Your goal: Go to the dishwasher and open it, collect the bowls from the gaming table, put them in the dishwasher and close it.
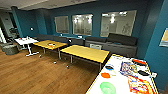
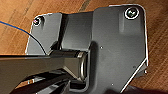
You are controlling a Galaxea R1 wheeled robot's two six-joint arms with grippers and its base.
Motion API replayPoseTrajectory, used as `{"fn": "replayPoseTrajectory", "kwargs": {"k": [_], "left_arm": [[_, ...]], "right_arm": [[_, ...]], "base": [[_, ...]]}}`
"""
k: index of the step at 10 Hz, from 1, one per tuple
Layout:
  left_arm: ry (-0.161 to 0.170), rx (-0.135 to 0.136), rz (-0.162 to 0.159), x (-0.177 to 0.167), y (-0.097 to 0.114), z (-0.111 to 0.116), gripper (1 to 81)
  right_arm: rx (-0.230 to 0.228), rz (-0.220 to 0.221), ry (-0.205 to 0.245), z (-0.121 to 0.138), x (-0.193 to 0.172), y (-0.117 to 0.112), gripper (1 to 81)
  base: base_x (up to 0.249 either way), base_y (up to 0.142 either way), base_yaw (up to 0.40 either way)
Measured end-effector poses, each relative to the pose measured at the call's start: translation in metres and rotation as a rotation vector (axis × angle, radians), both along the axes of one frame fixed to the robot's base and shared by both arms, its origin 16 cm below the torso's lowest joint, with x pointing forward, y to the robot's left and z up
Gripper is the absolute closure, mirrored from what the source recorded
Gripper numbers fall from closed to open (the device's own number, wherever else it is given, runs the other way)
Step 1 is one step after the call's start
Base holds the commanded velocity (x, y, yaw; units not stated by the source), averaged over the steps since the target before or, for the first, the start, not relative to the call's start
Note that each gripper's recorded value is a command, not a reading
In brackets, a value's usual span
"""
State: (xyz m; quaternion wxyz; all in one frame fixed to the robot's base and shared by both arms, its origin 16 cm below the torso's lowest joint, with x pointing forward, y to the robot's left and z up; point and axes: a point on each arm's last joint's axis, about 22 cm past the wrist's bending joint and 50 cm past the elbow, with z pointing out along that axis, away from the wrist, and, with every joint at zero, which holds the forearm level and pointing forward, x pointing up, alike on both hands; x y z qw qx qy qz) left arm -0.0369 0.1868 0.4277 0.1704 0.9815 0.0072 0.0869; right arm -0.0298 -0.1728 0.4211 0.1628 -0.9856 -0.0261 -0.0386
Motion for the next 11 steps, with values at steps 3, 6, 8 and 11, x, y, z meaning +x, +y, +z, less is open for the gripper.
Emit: {"fn": "replayPoseTrajectory", "kwargs": {"k": [3, 6, 8, 11], "left_arm": [[-0.002, 0.004, -0.002, 0.001, 0.004, 0.000, 1.0], [0.014, -0.009, -0.010, -0.011, -0.006, 0.001, 1.0], [-0.011, 0.005, -0.007, 0.003, 0.004, 0.000, 1.0], [-0.005, 0.003, -0.008, 0.000, 0.003, 0.000, 1.0]], "right_arm": [[0.000, -0.001, -0.004, 0.000, 0.003, 0.000, 1.0], [-0.007, -0.003, -0.017, 0.000, 0.010, -0.005, 1.0], [0.003, 0.001, 0.006, 0.000, -0.005, 0.002, 1.0], [-0.002, -0.001, 0.000, 0.000, -0.003, -0.001, 1.0]], "base": [[0.000, 0.000, -0.394], [0.000, 0.000, -0.400], [0.000, 0.000, -0.400], [0.000, 0.000, -0.400]]}}
